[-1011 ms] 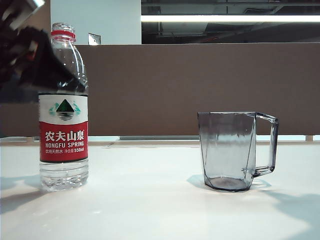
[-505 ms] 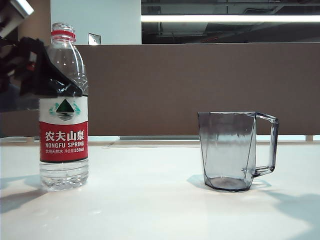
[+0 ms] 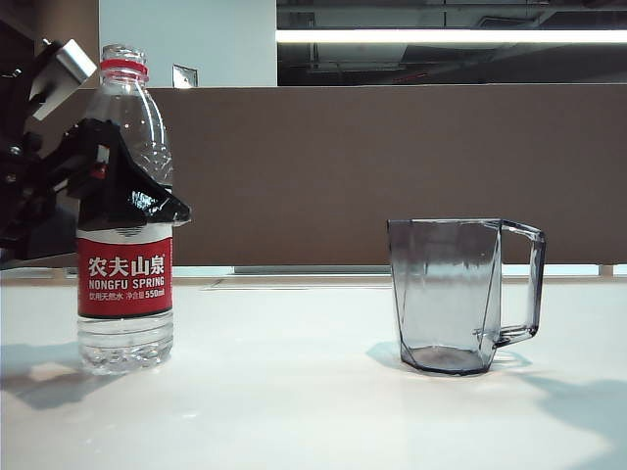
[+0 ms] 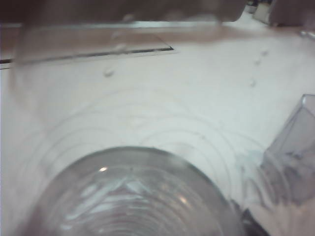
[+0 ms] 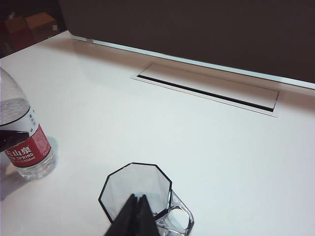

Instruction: Pick up the mineral water bottle with the left hand on the table and pour water into the mug until it's half full.

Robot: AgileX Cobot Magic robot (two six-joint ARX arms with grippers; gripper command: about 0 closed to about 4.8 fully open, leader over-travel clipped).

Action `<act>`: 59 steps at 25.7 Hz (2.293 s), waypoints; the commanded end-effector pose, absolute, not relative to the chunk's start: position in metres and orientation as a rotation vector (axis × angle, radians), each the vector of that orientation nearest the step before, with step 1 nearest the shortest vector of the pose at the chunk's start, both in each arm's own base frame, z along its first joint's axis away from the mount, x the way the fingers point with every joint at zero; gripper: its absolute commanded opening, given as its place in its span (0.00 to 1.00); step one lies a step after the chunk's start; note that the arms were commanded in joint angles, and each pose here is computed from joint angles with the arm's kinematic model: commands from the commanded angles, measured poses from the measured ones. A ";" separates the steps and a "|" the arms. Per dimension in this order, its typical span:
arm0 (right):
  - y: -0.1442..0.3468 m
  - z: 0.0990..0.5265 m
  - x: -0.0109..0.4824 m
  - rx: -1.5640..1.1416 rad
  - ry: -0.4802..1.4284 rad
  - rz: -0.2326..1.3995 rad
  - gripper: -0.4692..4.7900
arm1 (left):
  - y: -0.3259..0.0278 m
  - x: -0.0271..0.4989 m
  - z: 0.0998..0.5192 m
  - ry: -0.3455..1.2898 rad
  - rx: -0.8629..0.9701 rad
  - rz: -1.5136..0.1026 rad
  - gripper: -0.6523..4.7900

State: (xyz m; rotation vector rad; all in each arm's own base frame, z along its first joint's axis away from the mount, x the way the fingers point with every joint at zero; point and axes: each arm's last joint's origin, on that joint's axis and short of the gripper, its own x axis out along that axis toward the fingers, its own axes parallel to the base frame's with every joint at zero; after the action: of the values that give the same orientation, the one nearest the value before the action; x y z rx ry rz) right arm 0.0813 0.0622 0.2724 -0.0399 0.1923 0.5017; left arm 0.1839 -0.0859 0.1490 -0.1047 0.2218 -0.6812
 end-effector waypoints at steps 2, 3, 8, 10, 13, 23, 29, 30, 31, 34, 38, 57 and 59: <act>0.062 0.273 0.080 -0.044 0.210 0.512 0.08 | -0.087 0.184 0.153 0.186 -0.117 -0.697 1.00; 0.062 0.272 0.080 -0.046 0.217 0.522 0.08 | -0.087 0.184 0.153 0.182 -0.117 -0.700 1.00; 0.062 0.272 0.080 -0.047 0.218 0.521 0.08 | -0.087 0.185 0.154 0.173 -0.097 -0.694 1.00; 0.062 0.272 0.080 -0.047 0.218 0.521 0.08 | -0.087 0.185 0.154 0.170 -0.090 -0.694 1.00; 0.062 0.272 0.080 -0.047 0.218 0.521 0.08 | -0.087 0.186 0.155 0.160 -0.090 -0.678 1.00; 0.062 0.272 0.080 -0.047 0.218 0.521 0.08 | -0.087 0.189 0.159 0.131 -0.051 -0.666 1.00; 0.062 0.272 0.080 -0.047 0.217 0.521 0.08 | -0.088 0.190 0.156 0.144 -0.051 -0.669 1.00; 0.062 0.272 0.080 -0.047 0.217 0.521 0.08 | -0.088 0.190 0.155 0.145 -0.051 -0.669 1.00; 0.062 0.272 0.080 -0.047 0.217 0.520 0.08 | -0.088 0.190 0.156 0.141 -0.051 -0.669 1.00; 0.062 0.272 0.080 -0.047 0.217 0.521 0.08 | -0.088 0.190 0.157 0.132 -0.052 -0.670 1.00; 0.062 0.272 0.080 -0.046 0.217 0.520 0.08 | -0.088 0.190 0.157 0.132 -0.052 -0.688 1.00; 0.062 0.272 0.080 -0.047 0.217 0.520 0.08 | -0.088 0.190 0.157 0.133 -0.052 -0.687 0.62; 0.062 0.272 0.080 -0.047 0.217 0.520 0.08 | -0.088 0.190 0.157 0.133 -0.052 -0.687 0.49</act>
State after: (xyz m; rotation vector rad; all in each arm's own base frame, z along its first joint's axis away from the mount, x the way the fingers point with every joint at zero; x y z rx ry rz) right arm 0.0802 0.0619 0.2678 -0.0605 0.2392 0.5178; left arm 0.1893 -0.0881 0.1544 -0.0512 0.1518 -0.6823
